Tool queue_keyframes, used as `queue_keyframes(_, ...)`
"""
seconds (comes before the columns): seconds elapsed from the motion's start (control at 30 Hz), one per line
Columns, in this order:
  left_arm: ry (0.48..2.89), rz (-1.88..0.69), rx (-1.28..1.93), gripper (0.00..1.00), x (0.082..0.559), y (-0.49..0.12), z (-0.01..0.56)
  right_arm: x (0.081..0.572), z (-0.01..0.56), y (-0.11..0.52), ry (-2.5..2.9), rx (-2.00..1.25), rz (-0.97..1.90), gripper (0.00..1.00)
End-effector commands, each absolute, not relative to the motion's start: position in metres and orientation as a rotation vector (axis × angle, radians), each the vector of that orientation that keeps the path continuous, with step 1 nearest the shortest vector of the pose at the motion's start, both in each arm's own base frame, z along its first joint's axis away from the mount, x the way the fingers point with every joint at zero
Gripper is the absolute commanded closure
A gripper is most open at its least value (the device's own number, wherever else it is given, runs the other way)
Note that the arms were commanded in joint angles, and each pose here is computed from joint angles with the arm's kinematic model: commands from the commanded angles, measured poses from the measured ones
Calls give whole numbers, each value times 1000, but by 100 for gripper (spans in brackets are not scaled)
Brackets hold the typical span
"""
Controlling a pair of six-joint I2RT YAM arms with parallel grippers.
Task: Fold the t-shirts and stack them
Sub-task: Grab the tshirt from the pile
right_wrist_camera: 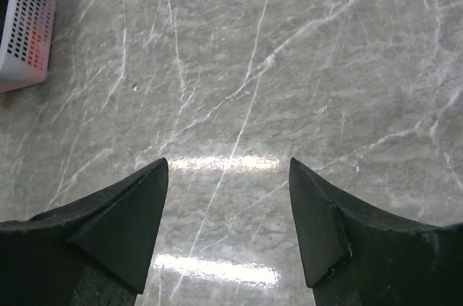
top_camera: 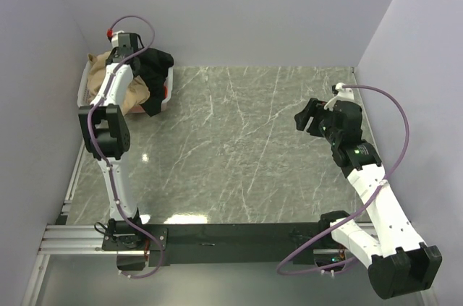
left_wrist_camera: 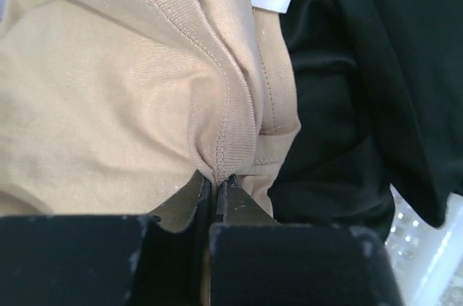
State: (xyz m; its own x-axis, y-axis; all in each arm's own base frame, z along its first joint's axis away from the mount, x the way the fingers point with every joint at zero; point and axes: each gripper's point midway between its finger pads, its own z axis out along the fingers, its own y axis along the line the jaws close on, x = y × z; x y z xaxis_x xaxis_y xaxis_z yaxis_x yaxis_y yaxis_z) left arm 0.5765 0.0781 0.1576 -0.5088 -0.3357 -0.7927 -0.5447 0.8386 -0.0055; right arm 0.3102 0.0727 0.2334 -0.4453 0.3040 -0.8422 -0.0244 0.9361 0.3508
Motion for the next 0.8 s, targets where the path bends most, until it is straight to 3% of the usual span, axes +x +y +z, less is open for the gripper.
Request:
queue_keyframes(0.0,1972,233,-609,100,569,73,263,318,266,76,1908,171,405,26)
queue_keyframes(0.3,1770,-92,-462,100,505,39,414,315,263,81,1919,169,441,27)
queue_keyframes(0.53,1544,-552,-107,100,439,-47,528,313,269,84,1912,156,456,28)
queue_keyframes(0.77,1437,-869,221,100,374,-143,569,310,272,87,1916,144,468,28)
